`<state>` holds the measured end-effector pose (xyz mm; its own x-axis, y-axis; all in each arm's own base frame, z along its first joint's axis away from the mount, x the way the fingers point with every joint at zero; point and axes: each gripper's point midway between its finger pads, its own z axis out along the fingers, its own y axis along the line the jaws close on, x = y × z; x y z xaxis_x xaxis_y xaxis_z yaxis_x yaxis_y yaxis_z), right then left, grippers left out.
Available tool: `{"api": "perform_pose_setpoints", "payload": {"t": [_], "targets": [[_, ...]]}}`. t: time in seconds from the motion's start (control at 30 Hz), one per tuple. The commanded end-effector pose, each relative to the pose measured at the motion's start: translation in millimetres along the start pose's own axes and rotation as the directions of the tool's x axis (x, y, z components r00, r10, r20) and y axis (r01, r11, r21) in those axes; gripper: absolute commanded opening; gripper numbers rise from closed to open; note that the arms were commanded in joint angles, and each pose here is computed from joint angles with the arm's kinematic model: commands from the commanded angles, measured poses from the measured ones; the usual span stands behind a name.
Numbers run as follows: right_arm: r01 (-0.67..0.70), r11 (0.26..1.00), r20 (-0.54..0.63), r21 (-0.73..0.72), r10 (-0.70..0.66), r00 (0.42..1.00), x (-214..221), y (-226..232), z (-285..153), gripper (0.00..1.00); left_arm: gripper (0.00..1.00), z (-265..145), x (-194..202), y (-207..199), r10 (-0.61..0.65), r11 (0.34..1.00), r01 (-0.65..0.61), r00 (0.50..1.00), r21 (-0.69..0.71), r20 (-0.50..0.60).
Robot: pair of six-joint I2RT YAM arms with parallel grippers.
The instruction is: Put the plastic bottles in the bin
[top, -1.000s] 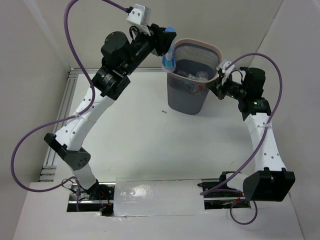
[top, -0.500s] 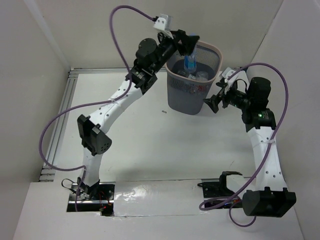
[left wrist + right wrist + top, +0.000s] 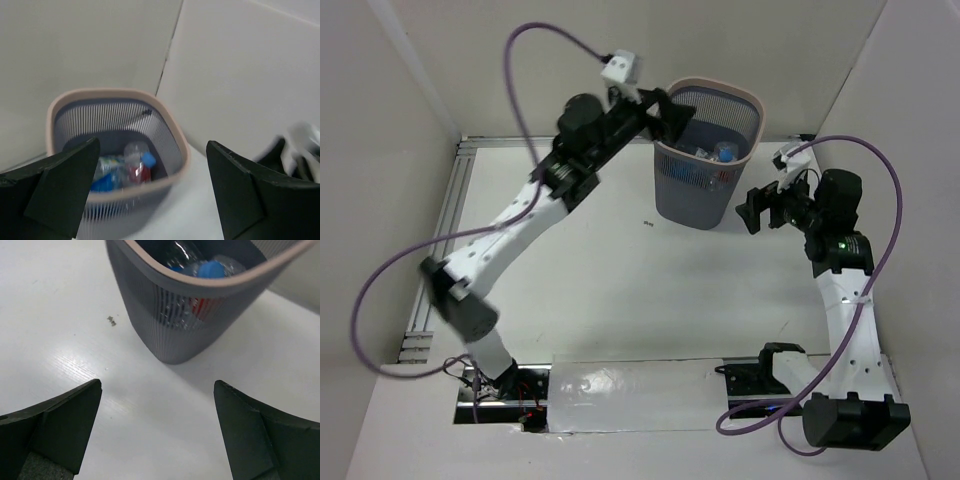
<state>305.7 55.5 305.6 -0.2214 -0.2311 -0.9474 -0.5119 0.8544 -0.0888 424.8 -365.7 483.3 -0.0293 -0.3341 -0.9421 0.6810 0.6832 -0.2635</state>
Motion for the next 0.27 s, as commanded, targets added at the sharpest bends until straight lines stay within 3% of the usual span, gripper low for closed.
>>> {"api": "perform_pose_setpoints", "payload": {"t": [0.0, 0.07, 0.1, 0.13, 0.17, 0.2, 0.23], "targets": [[-0.108, 0.983, -0.04, 0.146, 0.115, 0.993, 10, -13, -16, 1.0, 1.0, -102, -92, -28, 0.067, 0.996, -0.075, 0.984, 0.045, 0.163], [-0.123, 0.977, -0.046, 0.175, 0.133, 0.99, 17, -12, -22, 1.0, 1.0, -137, -64, -3, 0.086, 0.996, -0.085, 0.993, -0.025, 0.081], [-0.111, 0.975, -0.025, 0.191, 0.118, 0.993, 14, -9, -30, 1.0, 1.0, -154, -13, 26, 0.08, 0.992, -0.083, 0.996, -0.091, -0.034], [-0.115, 0.971, -0.039, 0.21, 0.125, 0.991, 25, -10, -31, 1.0, 1.0, -186, -21, 29, 0.096, 0.989, -0.098, 0.995, -0.115, -0.018], [-0.115, 0.971, -0.04, 0.21, 0.126, 0.991, 29, -7, -33, 1.0, 1.0, -202, -2, 39, 0.091, 0.985, -0.099, 0.994, -0.141, -0.064], [-0.119, 0.971, -0.049, 0.208, 0.132, 0.99, 35, -4, -34, 1.0, 1.0, -223, 49, 67, 0.066, 0.97, -0.106, 0.981, -0.219, -0.182], [-0.125, 0.969, -0.056, 0.215, 0.14, 0.989, 46, -2, -37, 1.0, 1.0, -238, 64, 74, 0.058, 0.965, -0.108, 0.976, -0.237, -0.209]]}}
